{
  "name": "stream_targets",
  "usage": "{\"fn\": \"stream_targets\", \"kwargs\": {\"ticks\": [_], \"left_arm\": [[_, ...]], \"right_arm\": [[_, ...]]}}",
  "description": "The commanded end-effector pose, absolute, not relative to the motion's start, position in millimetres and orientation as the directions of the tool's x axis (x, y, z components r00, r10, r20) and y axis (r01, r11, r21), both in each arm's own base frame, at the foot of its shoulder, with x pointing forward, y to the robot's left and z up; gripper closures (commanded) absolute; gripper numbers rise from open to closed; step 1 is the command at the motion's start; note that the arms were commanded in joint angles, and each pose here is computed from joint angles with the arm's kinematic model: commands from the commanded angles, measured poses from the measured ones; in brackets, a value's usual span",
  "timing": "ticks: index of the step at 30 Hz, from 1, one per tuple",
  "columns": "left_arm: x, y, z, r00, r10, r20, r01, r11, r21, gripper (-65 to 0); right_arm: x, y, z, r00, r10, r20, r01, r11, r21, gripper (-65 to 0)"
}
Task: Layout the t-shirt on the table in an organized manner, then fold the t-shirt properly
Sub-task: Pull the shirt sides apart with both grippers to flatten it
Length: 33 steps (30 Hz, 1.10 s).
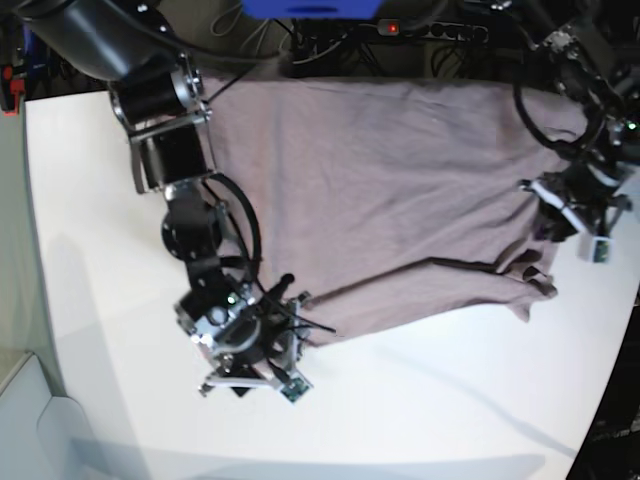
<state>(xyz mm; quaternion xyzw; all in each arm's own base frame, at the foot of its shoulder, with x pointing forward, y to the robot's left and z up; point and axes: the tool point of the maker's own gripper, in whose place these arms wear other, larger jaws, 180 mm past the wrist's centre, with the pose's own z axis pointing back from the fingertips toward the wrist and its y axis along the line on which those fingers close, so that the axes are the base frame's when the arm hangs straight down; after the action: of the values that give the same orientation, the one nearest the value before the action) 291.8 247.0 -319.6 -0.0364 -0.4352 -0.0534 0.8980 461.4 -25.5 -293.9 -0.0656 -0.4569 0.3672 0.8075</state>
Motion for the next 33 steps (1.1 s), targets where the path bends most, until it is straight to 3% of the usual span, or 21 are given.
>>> {"fn": "stream_targets", "kwargs": {"ticks": [1, 7, 12, 21, 26, 33], "left_arm": [[301, 237, -321, 0.605, -0.065, 0.794, 0.146, 0.989, -0.031, -15.2], [303, 208, -407, 0.712, -0.059, 0.7, 0.17, 0.981, -0.091, -15.2], [285, 247, -447, 0.771, -0.068, 0.634, 0.142, 0.988, -0.067, -15.2], [287, 328, -414, 0.736, -0.038, 0.676, 0.043, 0.999, 0.009, -15.2], [296, 336, -405, 0.725, -0.047, 0.687, 0.039, 0.999, 0.027, -15.2], [297, 355, -394, 0.719, -0.075, 0.69, 0.036, 0.997, 0.07, -15.2]], "right_arm": [[469, -23, -264, 0.26, 0.633, 0.729, -0.495, 0.736, -0.462, -33.1], [444, -76, -291, 0.393, 0.686, 0.612, -0.468, 0.722, -0.509, -33.2], [431, -115, -314, 0.458, 0.693, 0.557, -0.455, 0.721, -0.523, -33.3], [412, -125, -339, 0.51, 0.67, 0.54, -0.469, 0.742, -0.478, -33.3], [403, -96, -352, 0.453, 0.734, 0.506, -0.601, 0.67, -0.435, -33.3], [398, -84, -371, 0.474, 0.723, 0.502, -0.628, 0.677, -0.383, -33.3]]}}
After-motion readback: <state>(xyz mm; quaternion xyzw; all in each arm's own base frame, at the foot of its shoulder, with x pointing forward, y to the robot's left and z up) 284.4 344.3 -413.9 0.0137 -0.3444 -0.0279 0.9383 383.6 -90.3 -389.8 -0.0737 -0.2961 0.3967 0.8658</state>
